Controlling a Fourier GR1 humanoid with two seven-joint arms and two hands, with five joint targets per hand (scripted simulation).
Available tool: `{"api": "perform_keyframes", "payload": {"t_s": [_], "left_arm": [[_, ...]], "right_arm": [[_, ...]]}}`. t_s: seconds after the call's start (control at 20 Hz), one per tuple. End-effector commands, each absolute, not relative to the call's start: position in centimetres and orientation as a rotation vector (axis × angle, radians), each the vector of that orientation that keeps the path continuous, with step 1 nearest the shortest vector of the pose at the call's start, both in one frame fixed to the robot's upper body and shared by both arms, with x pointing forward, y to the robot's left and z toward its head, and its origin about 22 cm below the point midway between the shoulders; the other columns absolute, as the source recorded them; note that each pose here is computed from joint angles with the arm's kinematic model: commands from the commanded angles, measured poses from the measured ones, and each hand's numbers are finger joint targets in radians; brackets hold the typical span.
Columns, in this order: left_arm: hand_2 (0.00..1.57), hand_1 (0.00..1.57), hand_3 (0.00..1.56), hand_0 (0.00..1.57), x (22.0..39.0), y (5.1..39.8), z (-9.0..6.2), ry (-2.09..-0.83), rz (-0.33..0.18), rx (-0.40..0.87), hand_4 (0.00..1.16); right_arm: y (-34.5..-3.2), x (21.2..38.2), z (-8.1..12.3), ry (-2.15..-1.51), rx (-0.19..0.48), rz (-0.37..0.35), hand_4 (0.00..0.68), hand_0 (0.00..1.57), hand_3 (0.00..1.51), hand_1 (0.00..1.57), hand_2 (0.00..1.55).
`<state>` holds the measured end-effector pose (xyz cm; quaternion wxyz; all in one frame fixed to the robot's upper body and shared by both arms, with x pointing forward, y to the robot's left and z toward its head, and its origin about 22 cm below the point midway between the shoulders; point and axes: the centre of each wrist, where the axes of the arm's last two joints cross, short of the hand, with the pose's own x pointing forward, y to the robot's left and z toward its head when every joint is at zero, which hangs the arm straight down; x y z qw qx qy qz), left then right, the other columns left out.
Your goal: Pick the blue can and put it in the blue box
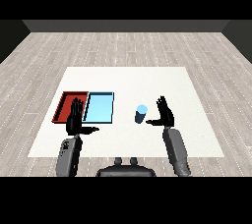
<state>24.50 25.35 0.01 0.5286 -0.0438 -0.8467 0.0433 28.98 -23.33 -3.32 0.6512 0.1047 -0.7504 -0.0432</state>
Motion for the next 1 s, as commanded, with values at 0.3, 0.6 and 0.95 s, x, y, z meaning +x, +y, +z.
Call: {"api": "perform_keyframes", "payload": {"t_s": [0.3, 0.6, 0.95], "left_arm": [[0.0, 0.0, 0.0, 0.0, 25.0, 24.1, 0.2, -2.029, 0.11, -0.091, 0.0], [0.0, 0.0, 0.0, 0.0, 24.4, 26.5, 2.4, -2.035, 0.103, -0.094, 0.0], [0.0, 0.0, 0.0, 0.0, 24.4, 25.0, 0.5, -2.032, 0.112, -0.071, 0.0]], "right_arm": [[-21.4, 31.1, -5.0, -1.655, 0.269, -0.099, 0.0, 0.0, 0.0, 0.0, 0.0], [-20.2, 29.5, -5.6, -1.644, 0.271, -0.089, 0.0, 0.0, 0.0, 0.0, 0.0], [-20.0, 30.1, -6.1, -1.617, 0.303, -0.099, 0.0, 0.0, 0.0, 0.0, 0.0]]}}
